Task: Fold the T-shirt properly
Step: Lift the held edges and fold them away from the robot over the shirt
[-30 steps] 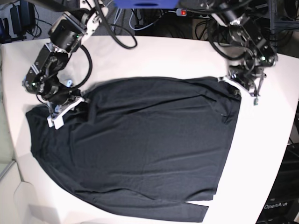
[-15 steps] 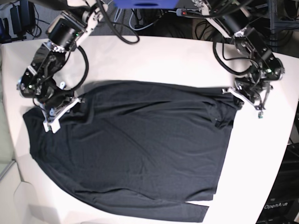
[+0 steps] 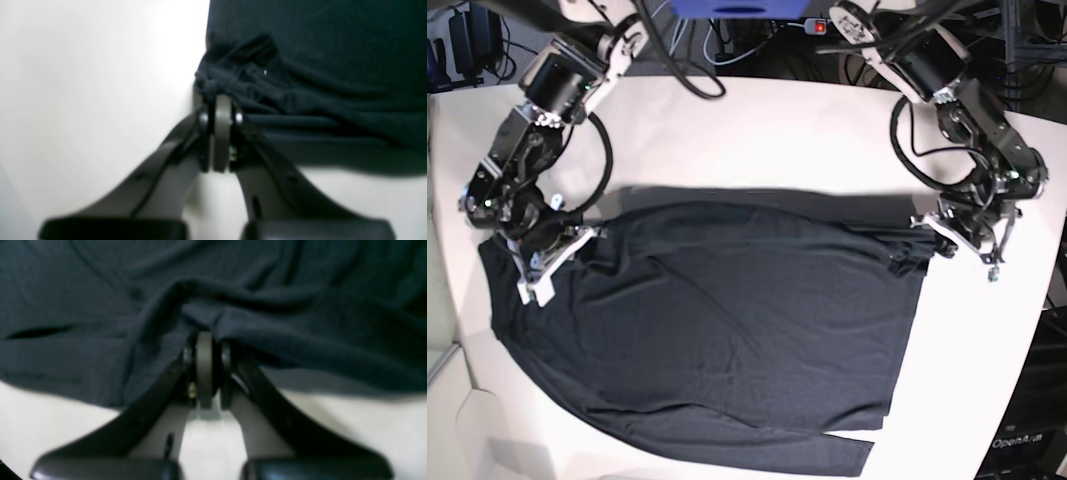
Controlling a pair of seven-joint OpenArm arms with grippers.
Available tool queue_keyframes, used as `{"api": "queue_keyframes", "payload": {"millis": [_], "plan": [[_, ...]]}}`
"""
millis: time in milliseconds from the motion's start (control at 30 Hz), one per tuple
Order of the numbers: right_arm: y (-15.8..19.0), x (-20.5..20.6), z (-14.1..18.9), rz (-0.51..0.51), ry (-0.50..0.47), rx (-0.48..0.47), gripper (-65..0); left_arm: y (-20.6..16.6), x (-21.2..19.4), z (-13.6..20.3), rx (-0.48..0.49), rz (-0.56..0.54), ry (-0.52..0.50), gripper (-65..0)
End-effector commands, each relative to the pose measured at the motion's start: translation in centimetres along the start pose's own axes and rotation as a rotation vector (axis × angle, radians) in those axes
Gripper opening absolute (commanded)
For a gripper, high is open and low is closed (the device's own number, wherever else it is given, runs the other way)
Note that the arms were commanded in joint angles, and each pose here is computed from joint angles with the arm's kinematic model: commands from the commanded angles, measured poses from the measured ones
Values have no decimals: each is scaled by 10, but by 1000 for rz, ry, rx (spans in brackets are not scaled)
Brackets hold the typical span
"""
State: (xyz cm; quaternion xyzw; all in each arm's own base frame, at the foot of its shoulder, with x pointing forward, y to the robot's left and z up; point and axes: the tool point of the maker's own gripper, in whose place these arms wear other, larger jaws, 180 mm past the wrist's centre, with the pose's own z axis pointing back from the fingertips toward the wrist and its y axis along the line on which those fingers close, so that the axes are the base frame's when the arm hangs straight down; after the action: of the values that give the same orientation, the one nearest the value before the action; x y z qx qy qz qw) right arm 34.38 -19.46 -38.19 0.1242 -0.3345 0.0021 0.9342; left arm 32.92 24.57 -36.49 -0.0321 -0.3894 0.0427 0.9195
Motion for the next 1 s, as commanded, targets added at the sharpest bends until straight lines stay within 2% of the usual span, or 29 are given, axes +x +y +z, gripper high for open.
{"api": "queue_keyframes", "payload": {"millis": [0, 133, 367, 833, 967], "plan": [[-6, 22, 7, 15, -60, -17, -648, 0, 28, 5, 6, -16, -79, -650], [-9, 32, 9, 23, -78, -23, -648, 1, 35, 3, 5, -16, -61, -650], [-12, 47, 13, 35, -105, -31, -648, -4, 53, 2, -6, -21, -91, -650], [-9, 68, 15, 51, -145, -27, -647, 2, 85, 3, 40, 93, -157, -650], [-4, 72, 13, 104, -132, -22, -647, -6, 89, 0, 45, 108, -154, -650]]}}
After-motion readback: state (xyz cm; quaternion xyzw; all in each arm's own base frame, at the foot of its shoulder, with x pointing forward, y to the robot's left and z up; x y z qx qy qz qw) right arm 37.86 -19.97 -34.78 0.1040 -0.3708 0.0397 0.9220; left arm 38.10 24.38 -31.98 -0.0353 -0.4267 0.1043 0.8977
